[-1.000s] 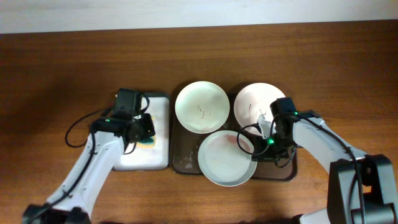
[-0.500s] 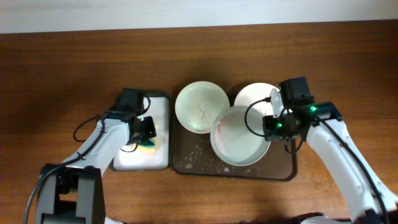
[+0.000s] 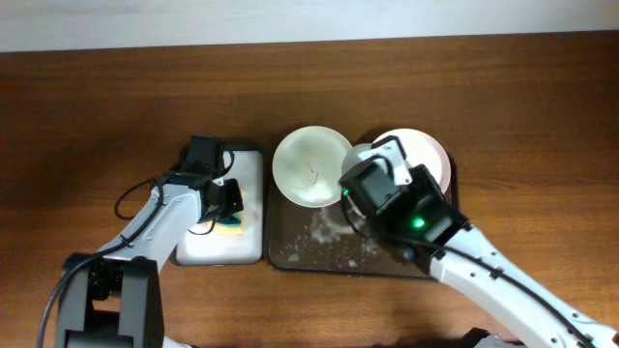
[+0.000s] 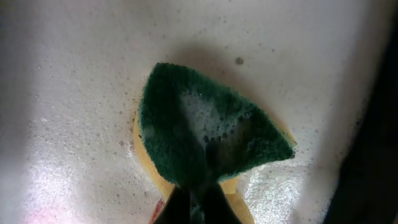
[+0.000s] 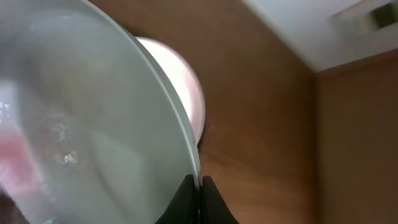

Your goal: Clean dirty plates on tray and stack at the side

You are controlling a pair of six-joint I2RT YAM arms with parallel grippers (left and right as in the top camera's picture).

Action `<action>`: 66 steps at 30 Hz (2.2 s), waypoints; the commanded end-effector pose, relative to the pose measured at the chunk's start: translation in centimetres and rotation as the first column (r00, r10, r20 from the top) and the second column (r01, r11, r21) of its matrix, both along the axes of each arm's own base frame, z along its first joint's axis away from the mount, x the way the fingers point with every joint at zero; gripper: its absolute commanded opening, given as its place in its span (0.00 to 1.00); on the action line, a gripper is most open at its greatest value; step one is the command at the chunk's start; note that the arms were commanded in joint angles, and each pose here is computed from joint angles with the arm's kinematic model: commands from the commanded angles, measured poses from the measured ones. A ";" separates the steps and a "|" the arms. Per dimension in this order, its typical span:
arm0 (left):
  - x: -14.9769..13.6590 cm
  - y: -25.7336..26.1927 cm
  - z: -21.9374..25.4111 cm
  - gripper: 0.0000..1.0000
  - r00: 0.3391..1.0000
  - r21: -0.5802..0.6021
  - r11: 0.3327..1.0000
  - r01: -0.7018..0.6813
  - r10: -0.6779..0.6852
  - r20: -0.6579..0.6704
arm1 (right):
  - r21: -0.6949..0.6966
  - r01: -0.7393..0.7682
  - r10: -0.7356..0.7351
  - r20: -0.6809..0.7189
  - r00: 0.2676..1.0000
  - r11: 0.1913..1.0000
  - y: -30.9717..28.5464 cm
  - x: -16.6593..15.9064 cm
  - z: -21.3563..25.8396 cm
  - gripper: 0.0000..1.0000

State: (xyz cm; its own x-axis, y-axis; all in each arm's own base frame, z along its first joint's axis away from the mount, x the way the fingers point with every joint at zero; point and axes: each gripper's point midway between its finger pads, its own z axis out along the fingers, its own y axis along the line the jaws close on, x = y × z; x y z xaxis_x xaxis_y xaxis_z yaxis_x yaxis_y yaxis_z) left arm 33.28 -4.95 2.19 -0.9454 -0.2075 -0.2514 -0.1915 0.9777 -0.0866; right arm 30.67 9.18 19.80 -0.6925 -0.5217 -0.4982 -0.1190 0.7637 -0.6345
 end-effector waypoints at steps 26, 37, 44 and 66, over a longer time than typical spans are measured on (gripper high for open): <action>-0.1 0.0 -0.3 0.00 1.000 -0.002 1.000 0.017 -0.017 -0.008 | 0.708 0.494 -0.501 -0.226 0.836 0.504 -14.2 3.3 -2.8 0.04; -0.1 -0.1 -0.3 0.00 1.000 -0.004 1.000 0.018 -0.018 -0.008 | 0.698 0.699 -0.753 -0.372 0.543 0.159 -29.4 1.0 -9.9 0.04; -0.1 -0.1 -0.3 0.00 1.000 -0.004 1.000 0.018 -0.018 -0.007 | 0.907 0.373 -0.277 -0.313 0.908 0.196 -18.3 6.6 -7.2 0.46; -0.1 -0.1 -0.3 0.00 1.000 -0.005 1.000 0.018 -0.018 -0.008 | 0.677 -0.056 0.374 -0.334 0.865 0.734 8.0 14.5 -11.5 0.50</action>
